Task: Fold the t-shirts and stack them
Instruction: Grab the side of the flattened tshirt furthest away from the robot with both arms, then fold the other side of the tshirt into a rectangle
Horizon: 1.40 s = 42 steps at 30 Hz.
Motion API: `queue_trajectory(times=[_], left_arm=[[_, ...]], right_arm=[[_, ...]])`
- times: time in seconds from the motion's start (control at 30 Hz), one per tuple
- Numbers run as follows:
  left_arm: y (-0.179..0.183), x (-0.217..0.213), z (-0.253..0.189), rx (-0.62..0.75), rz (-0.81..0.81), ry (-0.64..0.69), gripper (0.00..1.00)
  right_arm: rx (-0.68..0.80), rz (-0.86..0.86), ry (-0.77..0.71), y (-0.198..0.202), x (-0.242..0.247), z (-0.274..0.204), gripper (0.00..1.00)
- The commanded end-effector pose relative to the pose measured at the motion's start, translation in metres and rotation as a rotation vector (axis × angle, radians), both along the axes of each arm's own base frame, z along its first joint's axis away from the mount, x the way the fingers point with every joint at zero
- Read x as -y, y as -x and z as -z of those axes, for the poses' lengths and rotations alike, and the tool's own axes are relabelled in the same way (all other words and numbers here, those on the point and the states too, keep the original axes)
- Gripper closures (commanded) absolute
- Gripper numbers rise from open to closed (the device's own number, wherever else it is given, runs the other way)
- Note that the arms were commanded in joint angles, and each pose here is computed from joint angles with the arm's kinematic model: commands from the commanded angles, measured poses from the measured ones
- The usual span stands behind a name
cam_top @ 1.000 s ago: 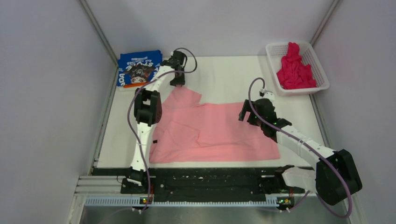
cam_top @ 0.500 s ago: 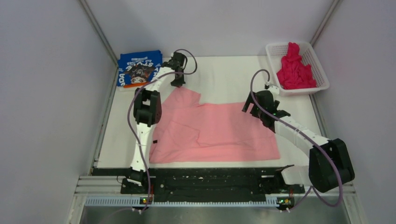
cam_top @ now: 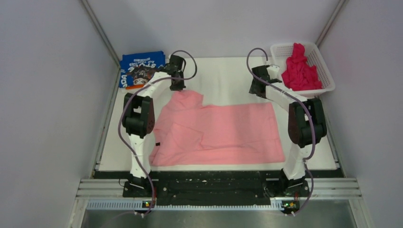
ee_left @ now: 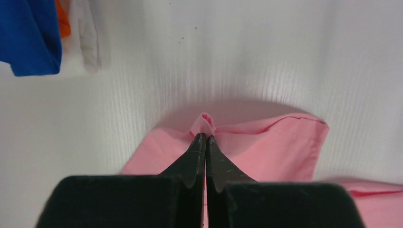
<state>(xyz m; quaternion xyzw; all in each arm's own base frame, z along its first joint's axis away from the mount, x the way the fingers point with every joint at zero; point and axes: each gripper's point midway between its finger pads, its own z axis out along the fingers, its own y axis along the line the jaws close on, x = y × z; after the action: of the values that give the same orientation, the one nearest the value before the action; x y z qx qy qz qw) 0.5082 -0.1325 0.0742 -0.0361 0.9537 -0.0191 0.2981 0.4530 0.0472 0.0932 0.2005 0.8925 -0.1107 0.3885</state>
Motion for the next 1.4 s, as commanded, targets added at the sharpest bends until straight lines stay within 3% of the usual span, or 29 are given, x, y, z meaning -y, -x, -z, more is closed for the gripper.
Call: queue_trajectory(times=[0.0,0.2,0.77,0.9,1.2,1.37], left_arm=[[0.001,0.011,-0.051,0.12,0.0,0.069,1.0],[0.021,0.013,-0.055,0.115,0.004,0.082,1.0],[0.059,0.021,-0.062,0.124,0.033,0.108,1.0],[0.067,0.015,-0.064,0.129,0.02,0.102,1.0],[0.078,0.014,-0.065,0.133,0.02,0.112,1.0],[0.087,0.014,-0.068,0.134,0.03,0.118,1.0]], right_arm=[[-0.086,0.041,0.095,-0.013,0.023,0.01,0.15],[-0.16,0.041,0.13,-0.025,0.027,0.032,0.2],[-0.238,0.094,0.124,0.029,0.038,0.056,0.4],[-0.221,0.104,0.108,0.032,0.038,0.058,0.51],[-0.135,0.103,0.104,0.01,0.036,0.053,0.96],[-0.079,0.089,0.087,0.01,0.034,0.037,1.0]])
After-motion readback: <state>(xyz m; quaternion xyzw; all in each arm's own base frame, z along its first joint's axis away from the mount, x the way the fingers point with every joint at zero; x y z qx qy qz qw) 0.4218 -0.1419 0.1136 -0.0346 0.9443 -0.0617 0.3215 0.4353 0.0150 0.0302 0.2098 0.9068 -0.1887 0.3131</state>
